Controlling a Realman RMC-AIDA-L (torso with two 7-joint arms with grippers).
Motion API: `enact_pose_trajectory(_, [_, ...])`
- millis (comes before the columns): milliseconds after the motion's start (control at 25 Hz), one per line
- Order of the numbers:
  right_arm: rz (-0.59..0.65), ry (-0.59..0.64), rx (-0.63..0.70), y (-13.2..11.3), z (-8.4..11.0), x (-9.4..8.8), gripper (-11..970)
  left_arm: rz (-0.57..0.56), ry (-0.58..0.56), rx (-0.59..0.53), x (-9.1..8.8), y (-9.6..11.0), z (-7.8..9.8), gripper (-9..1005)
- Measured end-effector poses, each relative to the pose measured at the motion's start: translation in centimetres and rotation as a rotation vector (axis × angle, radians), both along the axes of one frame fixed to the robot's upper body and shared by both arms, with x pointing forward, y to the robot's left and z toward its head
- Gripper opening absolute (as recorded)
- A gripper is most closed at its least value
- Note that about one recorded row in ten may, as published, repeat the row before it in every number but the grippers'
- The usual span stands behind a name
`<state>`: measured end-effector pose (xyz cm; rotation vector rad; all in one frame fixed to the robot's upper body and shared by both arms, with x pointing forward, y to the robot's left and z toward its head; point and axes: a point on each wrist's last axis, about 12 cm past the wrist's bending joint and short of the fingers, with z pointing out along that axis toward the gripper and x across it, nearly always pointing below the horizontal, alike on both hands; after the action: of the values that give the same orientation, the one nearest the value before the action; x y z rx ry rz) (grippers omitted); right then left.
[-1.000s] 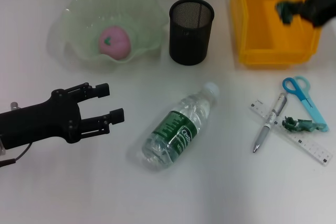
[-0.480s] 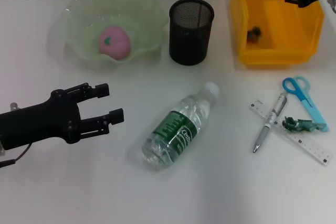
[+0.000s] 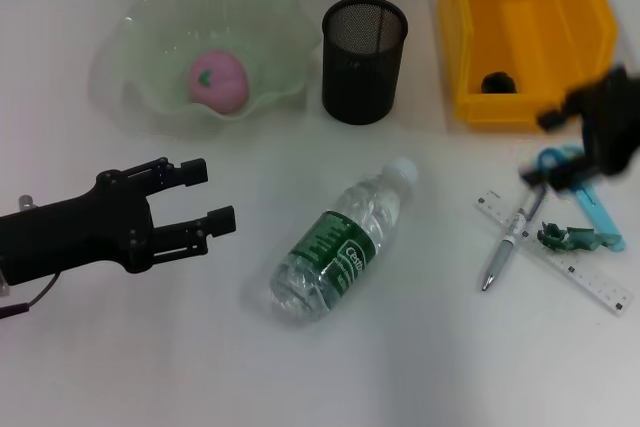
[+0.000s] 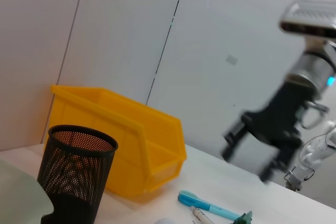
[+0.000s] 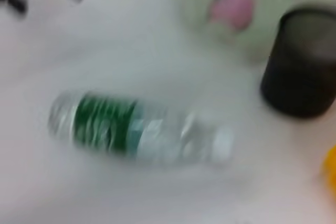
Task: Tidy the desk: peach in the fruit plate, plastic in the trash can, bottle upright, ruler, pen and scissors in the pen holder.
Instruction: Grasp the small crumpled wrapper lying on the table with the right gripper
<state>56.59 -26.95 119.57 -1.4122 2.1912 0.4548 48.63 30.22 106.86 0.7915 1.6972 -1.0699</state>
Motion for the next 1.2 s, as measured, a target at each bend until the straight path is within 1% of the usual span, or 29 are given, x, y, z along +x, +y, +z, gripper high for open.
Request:
enact_pose_trajectory(40, [0.016,0.025,-0.032,0.0,-0.4,-0.5,651,0.0,-0.001,0.001,0.0,0.0,0.0,746])
enact_pose_trajectory(80, [0.04,0.062,-0.106,0.0,-1.2,-1.1,676,-0.001,-0.001,0.003,0.1,-0.1,0.0,746])
enact_pose_trajectory(120, [0.04,0.062,-0.106,0.0,-1.2,-1.1,700,-0.003,-0.002,0.004,0.2,-0.1,0.0,746])
enact_pose_trajectory(240, [0.071,0.101,-0.199,0.1,-2.5,-1.9,773,-0.006,-0.005,0.004,0.3,-0.2,0.1,745])
enact_pose_trajectory(280, [0.07,0.102,-0.223,0.0,-3.0,-2.0,773,-0.007,-0.006,0.004,0.4,-0.3,0.1,745])
enact_pose_trajectory(600, [0.04,0.073,-0.252,-0.2,-3.9,-1.5,773,-0.01,-0.007,0.002,0.4,-0.4,0.2,743])
enact_pose_trajectory(680, [0.044,0.08,-0.264,0.0,-4.7,-1.2,774,-0.01,-0.007,0.001,0.4,-0.4,0.1,742])
enact_pose_trajectory(720, [0.044,0.08,-0.264,0.0,-4.7,-1.2,774,-0.01,-0.007,0.001,0.4,-0.4,0.1,742])
enact_pose_trajectory(880, [0.046,0.096,-0.265,0.4,-5.7,-0.6,774,-0.01,-0.007,0.001,0.4,-0.5,0.1,741])
enact_pose_trajectory(1000, [0.046,0.103,-0.272,0.5,-6.0,-0.4,774,-0.01,-0.007,0.001,0.4,-0.5,0.1,740])
enact_pose_trajectory(1200, [0.035,0.116,-0.293,0.5,-6.7,0.0,616,-0.01,-0.005,0.0,0.4,-0.5,0.1,739])
